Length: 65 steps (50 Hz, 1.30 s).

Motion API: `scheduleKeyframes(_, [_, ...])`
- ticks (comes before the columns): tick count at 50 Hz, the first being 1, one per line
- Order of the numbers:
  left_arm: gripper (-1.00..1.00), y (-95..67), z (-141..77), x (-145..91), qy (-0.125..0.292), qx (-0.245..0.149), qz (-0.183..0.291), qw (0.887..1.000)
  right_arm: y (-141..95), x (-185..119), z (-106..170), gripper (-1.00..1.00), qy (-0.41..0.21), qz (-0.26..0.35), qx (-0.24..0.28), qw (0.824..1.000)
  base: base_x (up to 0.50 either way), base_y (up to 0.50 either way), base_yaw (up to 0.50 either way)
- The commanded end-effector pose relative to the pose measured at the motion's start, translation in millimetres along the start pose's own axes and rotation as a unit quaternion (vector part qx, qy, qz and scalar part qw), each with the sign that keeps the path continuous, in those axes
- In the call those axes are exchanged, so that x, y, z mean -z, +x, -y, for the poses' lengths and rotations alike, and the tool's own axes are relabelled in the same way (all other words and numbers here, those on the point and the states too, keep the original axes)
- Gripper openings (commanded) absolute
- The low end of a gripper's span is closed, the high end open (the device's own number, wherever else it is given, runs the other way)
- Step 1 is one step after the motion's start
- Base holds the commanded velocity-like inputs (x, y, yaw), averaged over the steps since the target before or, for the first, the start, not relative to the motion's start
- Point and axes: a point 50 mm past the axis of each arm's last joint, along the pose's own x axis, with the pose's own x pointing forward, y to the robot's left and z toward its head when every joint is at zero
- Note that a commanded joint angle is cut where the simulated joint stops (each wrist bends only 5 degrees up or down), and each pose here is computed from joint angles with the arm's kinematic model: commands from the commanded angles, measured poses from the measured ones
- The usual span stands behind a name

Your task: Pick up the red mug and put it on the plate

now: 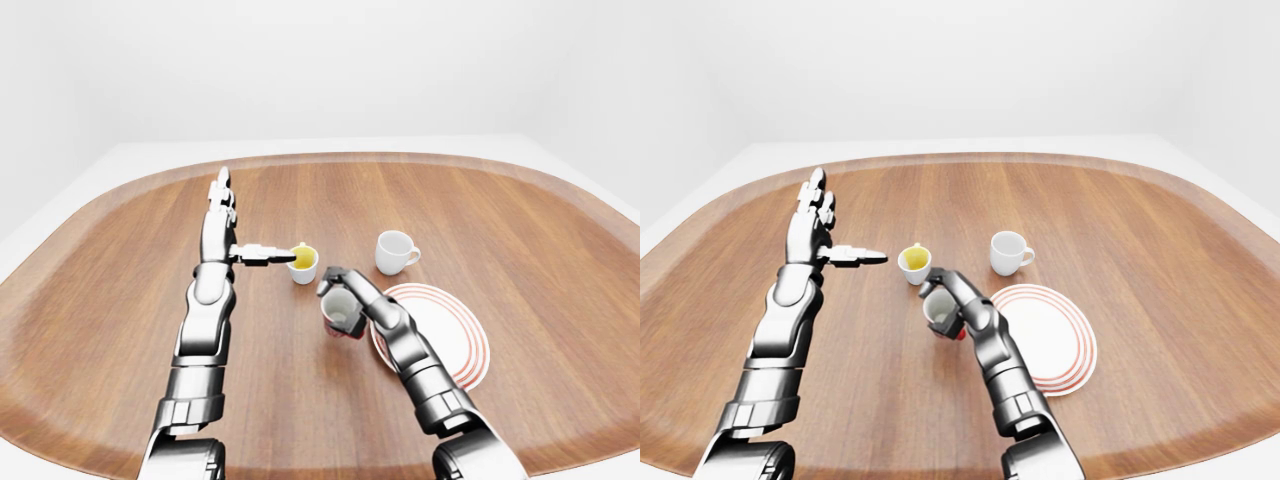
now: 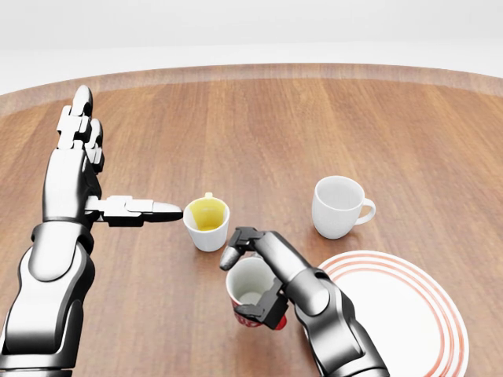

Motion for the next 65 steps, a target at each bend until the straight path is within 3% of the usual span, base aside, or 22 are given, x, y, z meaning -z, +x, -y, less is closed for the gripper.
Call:
scheduleKeyframes(1, [1.00,0.1,0,0,0.000,0.000,0.000,1.000,-5,-4,11,-1.00,0.011,0.019,0.018,1.000,0.00,0.00,0.00])
scheduleKeyframes(65, [1.00,-0.9,6,-9,0.004,0.005,0.020,1.000,-30,45,59,-1.00,0.028,-0.043,0.050,0.997,0.00,0.00,0.00])
